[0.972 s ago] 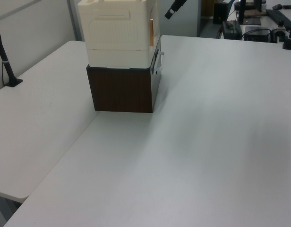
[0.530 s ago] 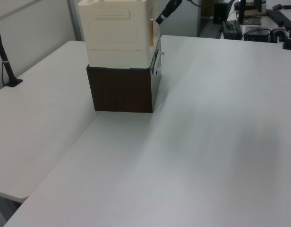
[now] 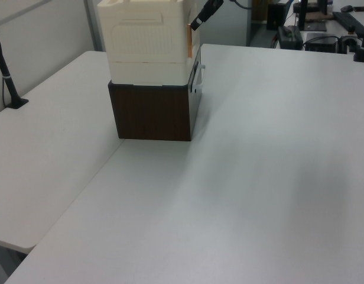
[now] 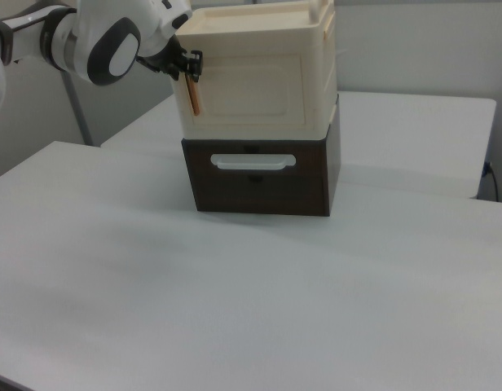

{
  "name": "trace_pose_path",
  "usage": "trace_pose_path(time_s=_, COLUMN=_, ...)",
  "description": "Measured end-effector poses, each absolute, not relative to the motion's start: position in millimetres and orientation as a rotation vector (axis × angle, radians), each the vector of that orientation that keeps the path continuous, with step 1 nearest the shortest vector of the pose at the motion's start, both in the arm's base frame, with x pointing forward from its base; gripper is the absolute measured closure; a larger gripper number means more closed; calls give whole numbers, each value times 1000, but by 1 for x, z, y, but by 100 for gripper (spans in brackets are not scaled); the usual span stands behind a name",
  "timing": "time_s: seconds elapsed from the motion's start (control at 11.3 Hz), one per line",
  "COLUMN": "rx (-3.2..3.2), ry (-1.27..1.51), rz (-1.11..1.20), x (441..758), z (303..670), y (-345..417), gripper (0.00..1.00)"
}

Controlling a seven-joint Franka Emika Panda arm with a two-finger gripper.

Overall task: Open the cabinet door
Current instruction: 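Close the gripper around the orange handle of the cabinet door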

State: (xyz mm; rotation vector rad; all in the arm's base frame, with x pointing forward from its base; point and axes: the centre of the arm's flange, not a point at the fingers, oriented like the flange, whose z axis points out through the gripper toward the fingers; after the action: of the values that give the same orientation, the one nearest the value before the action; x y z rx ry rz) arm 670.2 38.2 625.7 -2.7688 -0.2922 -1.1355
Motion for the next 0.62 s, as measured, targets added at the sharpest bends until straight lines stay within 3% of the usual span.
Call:
trace_pose_path(time_s=0.27, rx=-2768, ry=-270, rz=-1131, x=677, z=622, y=40, gripper=56)
trace_pose_path(time_s=0.53, rx=-2768, ry=-262, rz=-1126, x=681, z=618, y=42, gripper=72)
trace_pose_path(time_s=0.62, rx=-2768, ry=-269, rz=-1128, x=681, z=619, y=44, gripper=85)
